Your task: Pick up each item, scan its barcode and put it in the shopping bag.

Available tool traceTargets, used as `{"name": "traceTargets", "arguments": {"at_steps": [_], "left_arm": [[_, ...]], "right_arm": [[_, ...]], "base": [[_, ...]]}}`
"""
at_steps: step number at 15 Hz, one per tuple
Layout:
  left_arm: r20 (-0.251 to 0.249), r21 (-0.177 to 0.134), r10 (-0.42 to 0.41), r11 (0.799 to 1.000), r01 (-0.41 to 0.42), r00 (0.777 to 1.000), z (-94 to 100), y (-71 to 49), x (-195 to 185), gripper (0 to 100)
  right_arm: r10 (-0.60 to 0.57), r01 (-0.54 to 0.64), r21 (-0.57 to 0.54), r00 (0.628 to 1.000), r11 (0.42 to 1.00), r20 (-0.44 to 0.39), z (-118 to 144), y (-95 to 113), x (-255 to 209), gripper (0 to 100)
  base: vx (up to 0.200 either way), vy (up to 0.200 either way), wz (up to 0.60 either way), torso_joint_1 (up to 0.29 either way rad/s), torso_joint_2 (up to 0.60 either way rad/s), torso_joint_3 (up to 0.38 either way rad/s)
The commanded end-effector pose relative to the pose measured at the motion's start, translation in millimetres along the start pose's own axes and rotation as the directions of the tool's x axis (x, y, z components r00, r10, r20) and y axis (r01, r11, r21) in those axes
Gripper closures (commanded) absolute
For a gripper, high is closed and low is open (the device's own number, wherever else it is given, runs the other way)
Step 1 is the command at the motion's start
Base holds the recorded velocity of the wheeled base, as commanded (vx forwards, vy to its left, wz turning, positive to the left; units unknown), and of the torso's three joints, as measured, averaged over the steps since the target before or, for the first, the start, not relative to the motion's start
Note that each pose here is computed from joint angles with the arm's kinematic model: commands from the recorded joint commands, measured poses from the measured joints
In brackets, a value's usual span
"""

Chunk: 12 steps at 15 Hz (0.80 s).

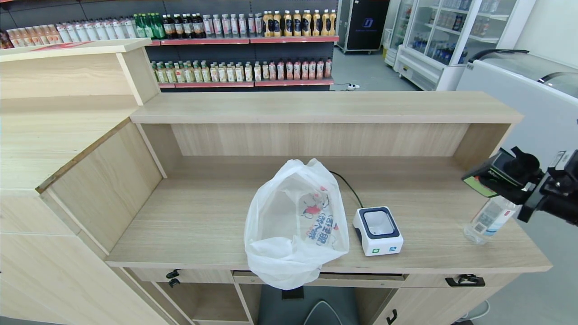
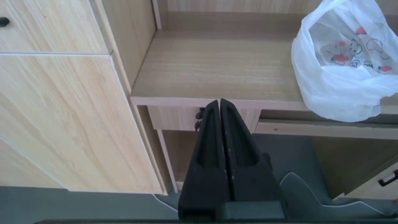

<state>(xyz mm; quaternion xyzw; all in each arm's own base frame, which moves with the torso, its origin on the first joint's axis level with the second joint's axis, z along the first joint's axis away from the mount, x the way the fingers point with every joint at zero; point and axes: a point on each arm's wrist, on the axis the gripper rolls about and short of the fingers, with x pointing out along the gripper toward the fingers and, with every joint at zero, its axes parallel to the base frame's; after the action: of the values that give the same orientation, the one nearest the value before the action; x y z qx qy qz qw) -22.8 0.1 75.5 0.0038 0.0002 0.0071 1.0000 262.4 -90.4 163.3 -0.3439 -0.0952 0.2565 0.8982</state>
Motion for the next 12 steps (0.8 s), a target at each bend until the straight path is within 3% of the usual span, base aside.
{"name": "traceTargets", "arguments": {"at_steps": [1,2,3,5,6,8,10,11,12], "left_arm": [[0.000,0.000,0.001,1.000,-0.001,1.000,0.0,0.0,0.0,100],[0.000,0.000,0.001,1.000,-0.001,1.000,0.0,0.0,0.0,100],[0.000,0.000,0.001,1.000,-0.001,1.000,0.0,0.0,0.0,100],[0.000,0.000,0.001,1.000,-0.001,1.000,0.0,0.0,0.0,100],[0.000,0.000,0.001,1.000,-0.001,1.000,0.0,0.0,0.0,100],[0.000,0.000,0.001,1.000,-0.001,1.000,0.0,0.0,0.0,100],[0.000,0.000,0.001,1.000,-0.001,1.000,0.0,0.0,0.0,100],[0.000,0.000,0.001,1.000,-0.001,1.000,0.0,0.0,0.0,100],[0.000,0.000,0.001,1.000,-0.001,1.000,0.0,0.0,0.0,100]], "right_arm": [[0.015,0.025,-0.367,0.994,0.930,0.105,46.0,0.8,-24.1,100],[0.094,0.000,-0.495,0.982,0.869,0.164,51.1,0.7,-30.1,100],[0.127,-0.001,-0.558,0.974,0.830,0.188,57.8,3.8,-33.9,100],[0.097,0.029,-0.651,0.983,0.758,0.156,70.3,8.2,-41.4,100],[0.074,0.044,-0.719,0.988,0.694,0.132,75.5,10.2,-44.4,100],[0.126,0.068,-0.861,0.980,0.505,0.151,99.2,26.6,-45.1,100],[0.249,0.167,-0.931,0.934,0.324,0.255,127.9,50.1,-34.6,100],[0.260,0.255,-0.951,0.920,0.176,0.295,145.5,60.3,-32.5,100],[0.247,0.298,-0.951,0.919,0.078,0.308,154.7,64.4,-34.7,100]], "base": [[0.000,0.000,0.00,0.000,0.00,0.000],[0.000,0.000,0.00,0.000,0.00,0.000],[0.000,0.000,0.00,0.000,0.00,0.000],[0.000,0.000,0.00,0.000,0.00,0.000],[0.000,0.000,0.00,0.000,0.00,0.000],[0.000,0.000,0.00,0.000,0.00,0.000],[0.000,0.000,0.00,0.000,0.00,0.000],[0.000,0.000,0.00,0.000,0.00,0.000],[0.000,0.000,0.00,0.000,0.00,0.000]]}}
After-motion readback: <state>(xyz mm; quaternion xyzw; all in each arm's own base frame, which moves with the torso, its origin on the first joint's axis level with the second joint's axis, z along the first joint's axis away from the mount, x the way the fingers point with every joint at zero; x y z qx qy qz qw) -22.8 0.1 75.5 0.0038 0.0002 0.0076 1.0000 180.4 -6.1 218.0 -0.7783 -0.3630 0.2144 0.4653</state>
